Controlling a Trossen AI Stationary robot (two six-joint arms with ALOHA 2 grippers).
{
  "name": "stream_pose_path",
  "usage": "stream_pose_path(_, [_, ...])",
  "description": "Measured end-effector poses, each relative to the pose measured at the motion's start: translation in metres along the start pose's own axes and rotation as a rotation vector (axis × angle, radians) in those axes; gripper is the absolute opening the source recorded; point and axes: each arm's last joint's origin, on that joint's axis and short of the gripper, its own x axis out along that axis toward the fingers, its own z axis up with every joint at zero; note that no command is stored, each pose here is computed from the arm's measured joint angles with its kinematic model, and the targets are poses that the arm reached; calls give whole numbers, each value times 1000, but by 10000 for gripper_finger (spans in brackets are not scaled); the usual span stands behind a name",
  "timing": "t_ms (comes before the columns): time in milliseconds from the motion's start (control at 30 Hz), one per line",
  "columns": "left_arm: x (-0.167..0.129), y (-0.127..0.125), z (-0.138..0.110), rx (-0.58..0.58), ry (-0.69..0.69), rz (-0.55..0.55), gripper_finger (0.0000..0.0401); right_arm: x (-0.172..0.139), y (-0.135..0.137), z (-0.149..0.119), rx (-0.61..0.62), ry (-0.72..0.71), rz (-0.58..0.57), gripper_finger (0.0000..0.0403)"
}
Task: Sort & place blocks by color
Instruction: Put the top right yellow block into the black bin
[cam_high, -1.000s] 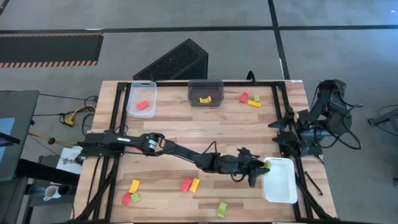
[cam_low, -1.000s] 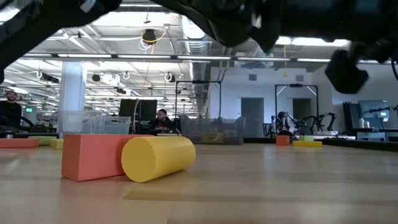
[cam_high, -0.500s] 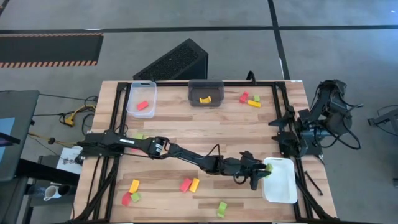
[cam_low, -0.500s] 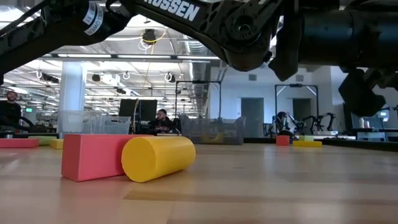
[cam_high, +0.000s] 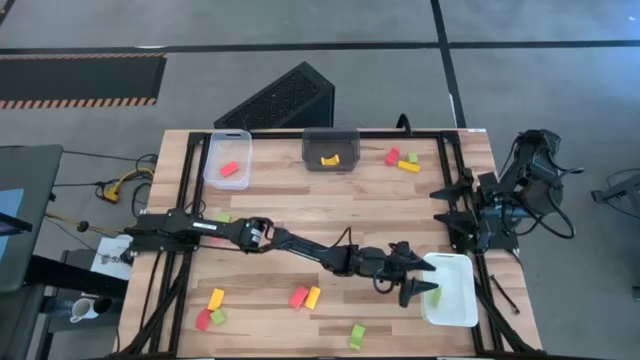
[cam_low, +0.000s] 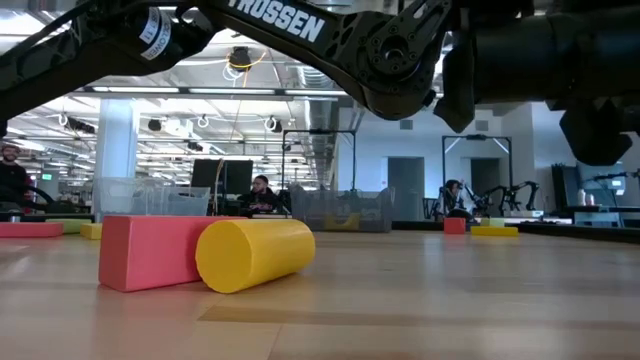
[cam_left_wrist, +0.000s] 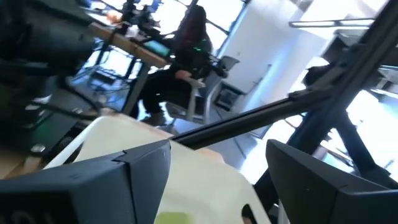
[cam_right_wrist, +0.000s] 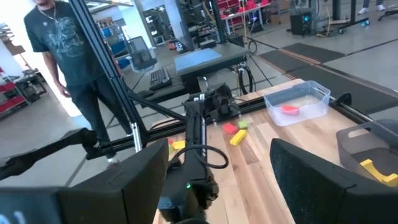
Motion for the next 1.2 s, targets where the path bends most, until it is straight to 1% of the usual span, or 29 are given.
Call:
stream_pose_path(100, [0, 2, 2, -8, 38, -49, 244, 0, 1, 0, 16, 9, 19, 306])
stream_pose_path(233, [0, 8, 7, -46, 163, -39, 244, -1, 2, -1, 18, 20, 42, 306])
stream_pose_path(333, [-3, 5, 22, -9, 275, 39, 244, -1, 2, -1, 17, 20, 43, 306])
stream_pose_path(467, [-13, -10, 52, 92, 393, 161, 244, -1, 1, -2, 5, 28, 40, 306])
stream_pose_path(600, [-31, -26, 72, 207, 545, 321, 245, 0, 1, -5, -17, 47, 28, 306])
stream_pose_path(767, [-55, -44, 99, 315, 655, 477, 245, 6, 6, -10, -41, 67, 9, 306])
stream_pose_path(833, [-64, -47, 104, 331, 709, 537, 245, 8, 9, -11, -52, 73, 2, 306])
stream_pose_path(900, [-75, -48, 106, 346, 780, 620, 245, 10, 11, -13, -65, 80, -5, 306])
stream_pose_path(1033, [-95, -60, 113, 385, 852, 759, 245, 17, 18, -20, -100, 102, -18, 306])
stream_pose_path(1200, [-119, -80, 113, 485, 946, 897, 245, 30, 27, -44, -171, 155, -53, 306])
